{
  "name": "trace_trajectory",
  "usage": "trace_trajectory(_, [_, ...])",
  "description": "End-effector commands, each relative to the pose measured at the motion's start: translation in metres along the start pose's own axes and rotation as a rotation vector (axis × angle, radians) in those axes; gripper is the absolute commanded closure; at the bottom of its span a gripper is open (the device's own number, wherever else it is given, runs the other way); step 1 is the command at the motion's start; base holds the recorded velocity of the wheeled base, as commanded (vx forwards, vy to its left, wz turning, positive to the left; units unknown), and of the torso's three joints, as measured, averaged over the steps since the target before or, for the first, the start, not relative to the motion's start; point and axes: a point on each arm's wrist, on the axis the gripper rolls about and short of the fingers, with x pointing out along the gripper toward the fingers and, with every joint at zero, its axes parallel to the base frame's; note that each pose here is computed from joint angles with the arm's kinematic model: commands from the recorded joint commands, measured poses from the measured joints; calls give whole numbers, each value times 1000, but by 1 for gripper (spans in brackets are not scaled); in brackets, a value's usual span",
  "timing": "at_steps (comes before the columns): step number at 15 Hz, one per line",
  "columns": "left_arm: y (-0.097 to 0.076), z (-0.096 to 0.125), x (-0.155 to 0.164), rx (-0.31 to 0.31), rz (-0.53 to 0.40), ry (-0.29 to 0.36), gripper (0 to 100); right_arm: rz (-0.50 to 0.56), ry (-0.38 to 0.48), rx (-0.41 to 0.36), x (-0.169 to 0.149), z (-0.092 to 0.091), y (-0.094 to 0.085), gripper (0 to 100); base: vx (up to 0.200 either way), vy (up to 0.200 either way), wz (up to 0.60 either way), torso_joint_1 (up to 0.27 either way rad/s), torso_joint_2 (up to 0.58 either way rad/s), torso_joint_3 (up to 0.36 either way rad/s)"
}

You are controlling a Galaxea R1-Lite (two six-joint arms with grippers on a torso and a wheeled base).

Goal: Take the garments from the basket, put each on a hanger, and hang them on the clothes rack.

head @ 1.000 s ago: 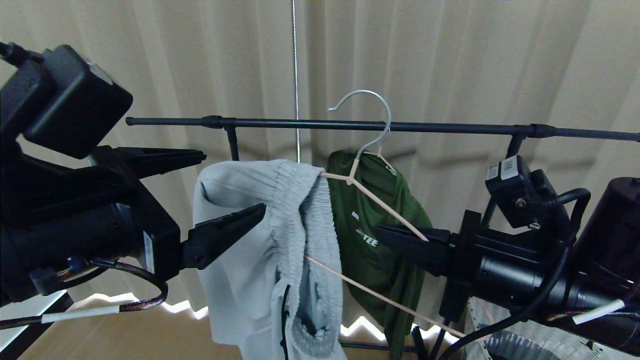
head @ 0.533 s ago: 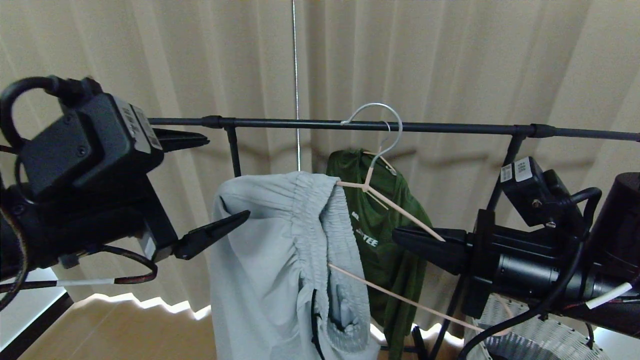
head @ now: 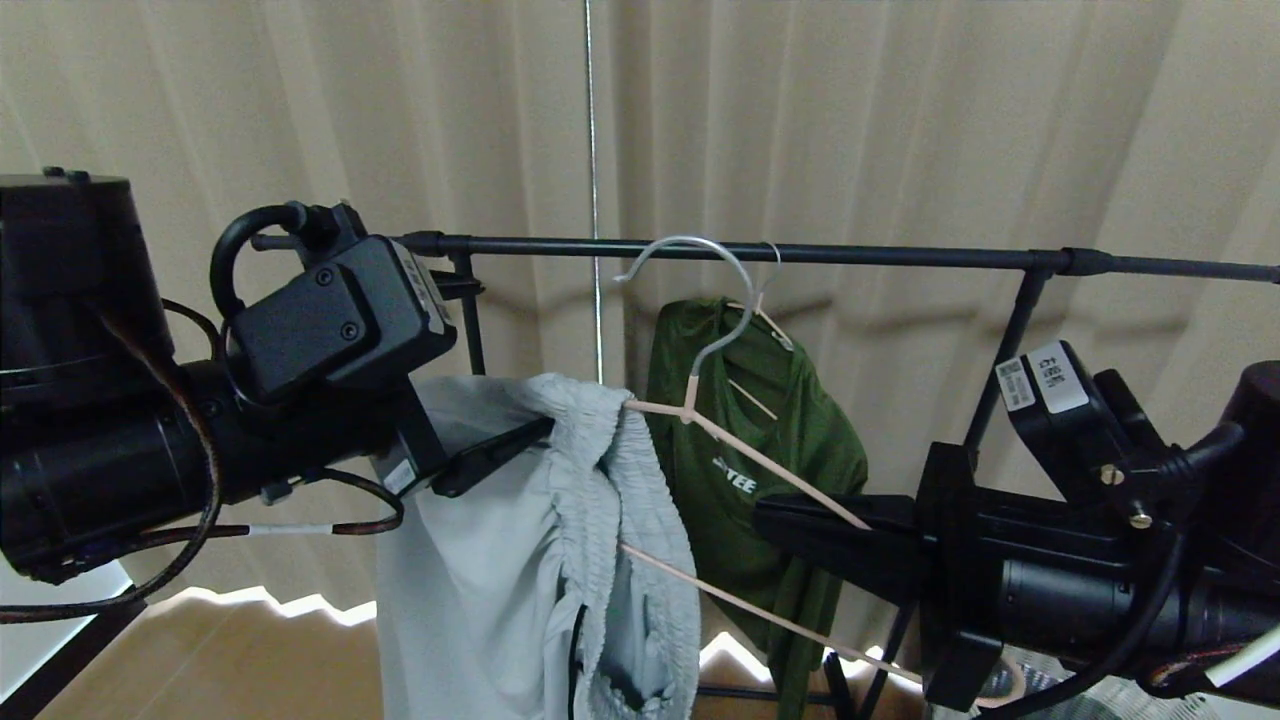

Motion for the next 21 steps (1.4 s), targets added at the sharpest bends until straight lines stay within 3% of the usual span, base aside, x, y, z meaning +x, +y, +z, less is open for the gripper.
trace_trajectory(1, [-2, -3, 5, -3, -14, 11, 0, 18, -2, -3, 1, 0, 2, 100, 0, 0, 0, 0, 0, 0])
trace_trajectory(5, [-5, -4, 2, -3, -31, 1, 0, 75, -14, -9, 1, 3, 4, 100, 0, 0, 0, 0, 0, 0])
trace_trajectory(6, [-5, -4, 2, -3, -42, -11, 100, 93, -14, -10, 1, 3, 6, 100, 0, 0, 0, 0, 0, 0])
trace_trajectory(16, [-9, -1, 4, -6, -79, -46, 100, 116, -28, -20, -1, 6, 12, 100, 0, 0, 0, 0, 0, 0])
trace_trajectory(17, [-9, -1, 3, -7, -79, -46, 100, 116, -29, -21, -3, 6, 13, 0, 0, 0, 0, 0, 0, 0])
trace_trajectory(19, [-8, -1, 3, -15, -69, -40, 100, 92, -33, -25, -7, 7, 10, 0, 0, 0, 0, 0, 0, 0])
trace_trajectory(20, [-5, -4, 2, -24, -39, -5, 100, 54, -32, -52, -11, 5, 4, 0, 0, 0, 0, 0, 0, 0])
trace_trajectory(21, [-1, -9, 1, -28, 36, 78, 100, 3, -27, -105, -14, 4, -4, 0, 0, 0, 0, 0, 0, 0])
